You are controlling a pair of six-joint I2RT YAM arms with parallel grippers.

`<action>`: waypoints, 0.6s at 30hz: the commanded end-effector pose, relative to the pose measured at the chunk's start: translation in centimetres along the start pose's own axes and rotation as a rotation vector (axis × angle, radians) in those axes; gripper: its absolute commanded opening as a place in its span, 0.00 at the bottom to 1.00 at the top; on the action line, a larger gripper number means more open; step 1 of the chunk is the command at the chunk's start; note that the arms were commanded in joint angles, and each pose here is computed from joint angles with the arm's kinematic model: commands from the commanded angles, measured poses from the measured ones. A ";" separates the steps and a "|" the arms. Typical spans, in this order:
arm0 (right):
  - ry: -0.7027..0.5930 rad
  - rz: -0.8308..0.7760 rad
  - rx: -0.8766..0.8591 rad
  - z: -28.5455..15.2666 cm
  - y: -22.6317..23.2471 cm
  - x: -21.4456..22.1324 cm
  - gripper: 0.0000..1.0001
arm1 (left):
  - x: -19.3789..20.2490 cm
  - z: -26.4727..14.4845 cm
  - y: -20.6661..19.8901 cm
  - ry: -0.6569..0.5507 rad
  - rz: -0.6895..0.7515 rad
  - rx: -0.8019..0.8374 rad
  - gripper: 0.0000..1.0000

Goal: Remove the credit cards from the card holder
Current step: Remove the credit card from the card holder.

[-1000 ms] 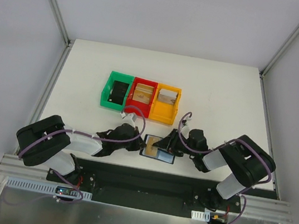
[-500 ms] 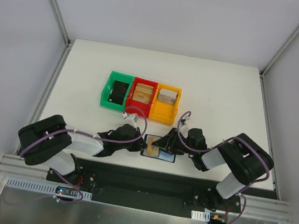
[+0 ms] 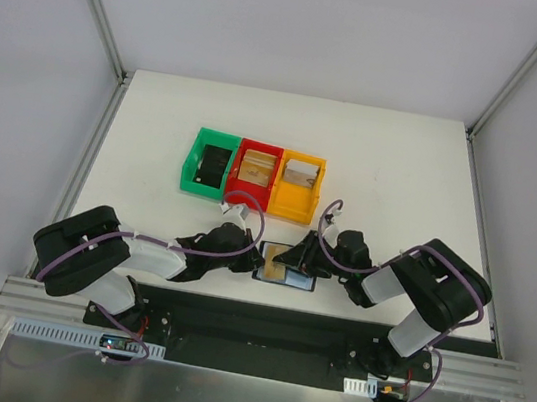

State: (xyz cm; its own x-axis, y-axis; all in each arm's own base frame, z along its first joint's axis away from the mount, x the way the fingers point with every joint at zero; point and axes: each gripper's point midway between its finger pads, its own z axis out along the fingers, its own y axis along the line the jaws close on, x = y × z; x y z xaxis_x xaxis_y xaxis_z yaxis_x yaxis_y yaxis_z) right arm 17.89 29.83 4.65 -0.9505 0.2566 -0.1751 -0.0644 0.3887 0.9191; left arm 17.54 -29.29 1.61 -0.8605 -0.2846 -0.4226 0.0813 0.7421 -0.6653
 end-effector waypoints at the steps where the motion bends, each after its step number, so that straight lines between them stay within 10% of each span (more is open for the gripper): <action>1: -0.020 -0.046 -0.098 -0.5 2.6 -0.6 0.29 | 2.0 -0.1 2.3 0.059 -0.003 -0.082 0.00; 18: -0.042 -0.043 -0.091 -1.5 2.0 -0.9 0.25 | 2.4 0.0 4.1 0.074 -0.050 -0.148 0.00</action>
State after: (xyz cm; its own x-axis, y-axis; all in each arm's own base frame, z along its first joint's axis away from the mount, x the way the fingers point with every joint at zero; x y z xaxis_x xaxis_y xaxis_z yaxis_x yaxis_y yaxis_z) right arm 17.74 28.75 4.78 -0.9456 0.2755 -0.1733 -0.0561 0.3868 0.9205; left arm 17.53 -29.37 1.31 -0.8658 -0.3207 -0.3841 0.0304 0.7325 -0.6801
